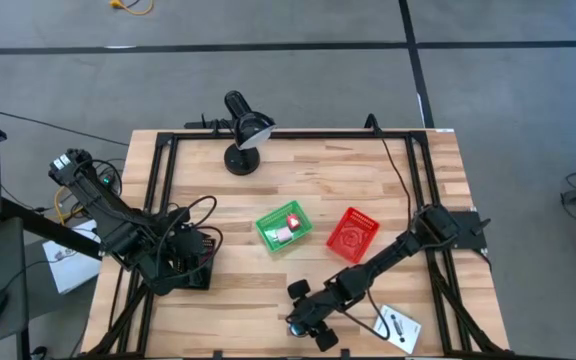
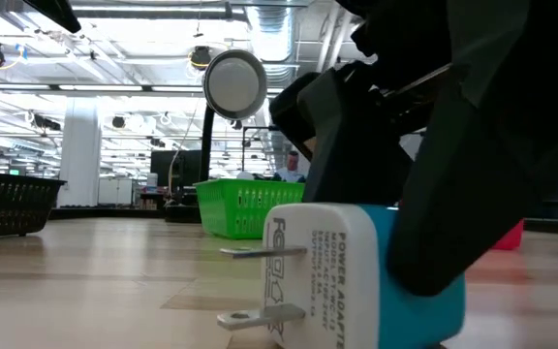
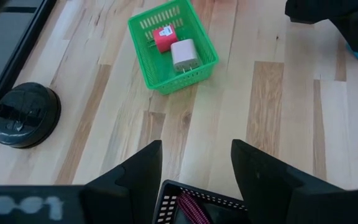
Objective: Pick and place items into bin
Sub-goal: Put the blue charger adapter into the green bin
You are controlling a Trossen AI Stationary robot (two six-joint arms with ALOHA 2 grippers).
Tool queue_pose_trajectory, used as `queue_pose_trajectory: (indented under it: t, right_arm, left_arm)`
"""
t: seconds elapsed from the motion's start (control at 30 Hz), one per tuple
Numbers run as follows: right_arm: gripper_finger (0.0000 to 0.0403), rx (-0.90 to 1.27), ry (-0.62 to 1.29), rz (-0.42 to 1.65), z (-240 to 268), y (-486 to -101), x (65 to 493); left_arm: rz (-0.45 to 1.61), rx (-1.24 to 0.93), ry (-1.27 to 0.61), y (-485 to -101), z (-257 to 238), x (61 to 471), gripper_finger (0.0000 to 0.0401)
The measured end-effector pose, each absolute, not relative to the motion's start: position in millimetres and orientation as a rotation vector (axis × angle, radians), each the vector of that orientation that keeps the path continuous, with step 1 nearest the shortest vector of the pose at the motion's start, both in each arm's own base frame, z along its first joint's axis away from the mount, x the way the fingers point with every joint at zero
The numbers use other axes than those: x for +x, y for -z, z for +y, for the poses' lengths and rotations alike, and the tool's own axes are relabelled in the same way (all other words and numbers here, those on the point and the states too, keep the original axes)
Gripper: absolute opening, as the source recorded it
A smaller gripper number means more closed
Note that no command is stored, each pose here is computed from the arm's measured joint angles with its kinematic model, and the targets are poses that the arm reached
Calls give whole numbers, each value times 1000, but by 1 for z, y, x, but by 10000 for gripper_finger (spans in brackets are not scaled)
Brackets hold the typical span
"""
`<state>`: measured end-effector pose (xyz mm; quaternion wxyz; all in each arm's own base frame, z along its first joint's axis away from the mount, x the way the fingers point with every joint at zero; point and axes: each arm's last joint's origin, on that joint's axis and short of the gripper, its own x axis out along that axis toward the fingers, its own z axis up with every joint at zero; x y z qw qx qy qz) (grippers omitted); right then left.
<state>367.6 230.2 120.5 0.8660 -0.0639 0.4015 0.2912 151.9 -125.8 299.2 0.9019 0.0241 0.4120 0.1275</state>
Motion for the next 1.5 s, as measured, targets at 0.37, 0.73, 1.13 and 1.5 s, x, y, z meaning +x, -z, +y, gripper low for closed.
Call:
queue_pose_trajectory:
  t: [0.37,0.73,1.13,1.5]
  right_arm:
    - [153,-73,-563,707,204,-146,389]
    - [141,-111,-132,614,108,-221,399]
    - [136,-71,59,874,17,-164,414]
    - [200,-65,56,865,15,-159,418]
  left_arm:
    - [853,51,-264,-299,-126,152,183]
    - [853,51,-264,-299,-126,152,183]
    - [852,56,-259,-299,-126,152,183]
    - [852,57,-260,-299,-126,152,183]
